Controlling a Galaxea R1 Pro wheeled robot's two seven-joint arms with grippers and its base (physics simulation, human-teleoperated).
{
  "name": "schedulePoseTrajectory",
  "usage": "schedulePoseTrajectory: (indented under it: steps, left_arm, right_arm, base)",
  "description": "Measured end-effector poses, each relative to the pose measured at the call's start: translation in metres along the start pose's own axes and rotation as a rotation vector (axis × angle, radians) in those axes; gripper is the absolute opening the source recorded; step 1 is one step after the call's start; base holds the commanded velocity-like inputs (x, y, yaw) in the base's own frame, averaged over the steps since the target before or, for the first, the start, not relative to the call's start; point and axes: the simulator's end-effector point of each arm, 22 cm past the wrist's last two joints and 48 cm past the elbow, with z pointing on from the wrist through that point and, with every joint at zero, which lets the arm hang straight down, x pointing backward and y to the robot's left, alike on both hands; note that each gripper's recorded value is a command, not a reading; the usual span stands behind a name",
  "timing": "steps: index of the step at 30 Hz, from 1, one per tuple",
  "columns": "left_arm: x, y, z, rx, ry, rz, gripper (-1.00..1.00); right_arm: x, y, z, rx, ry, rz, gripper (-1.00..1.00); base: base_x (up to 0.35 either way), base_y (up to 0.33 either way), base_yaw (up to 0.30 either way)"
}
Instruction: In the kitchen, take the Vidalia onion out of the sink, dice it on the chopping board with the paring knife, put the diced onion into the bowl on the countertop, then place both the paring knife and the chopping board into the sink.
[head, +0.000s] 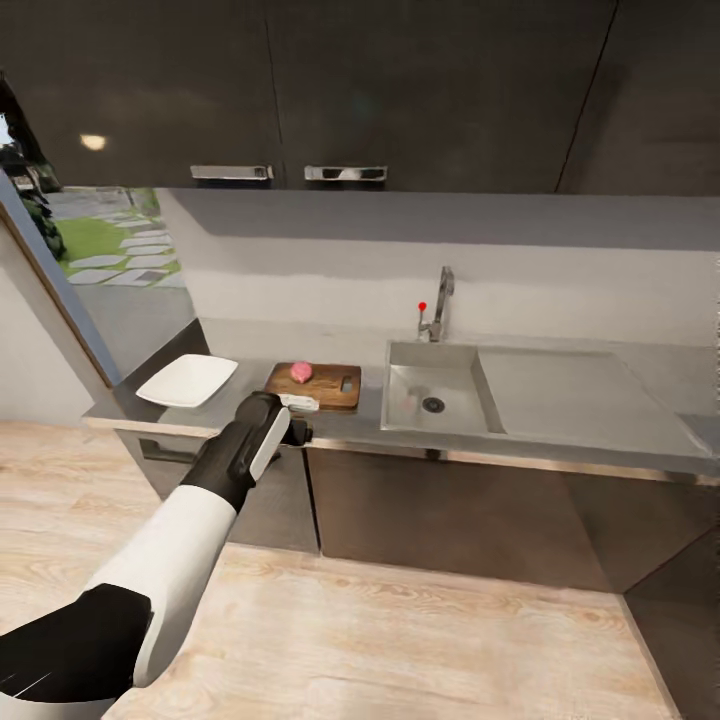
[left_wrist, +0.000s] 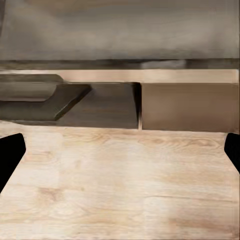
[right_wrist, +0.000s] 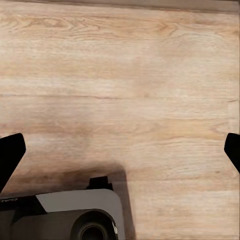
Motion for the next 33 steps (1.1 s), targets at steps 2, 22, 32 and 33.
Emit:
schedulePoseTrajectory:
  steps: [2,22,32,33]
  left_arm:
    - [0.009,0.0,0.005,-0.002,0.023,0.003,1.0]
    - [0.132,-0.001,0.08,-0.033,0.207,-0.006,1.0]
    - [0.236,-0.002,0.125,0.001,0.066,-0.087,1.0]
    - [0.252,-0.001,0.126,0.012,0.076,-0.09,1.0]
  right_arm:
    - [0.0,0.0,0.0,0.0,0.0,0.0,1.0]
    - [0.0,0.0,0.0,0.0,0.0,0.0,1.0]
    - [0.0,0.0,0.0,0.0,-0.001,0.001,1.0]
    - [0.0,0.0,0.0,0.0,0.0,0.001,1.0]
  base:
    - [-0.315,0.0,0.0]
    - [-0.114,0.0,0.0]
    - [0.0,0.0,0.0]
    - [0.0,0.0,0.0]
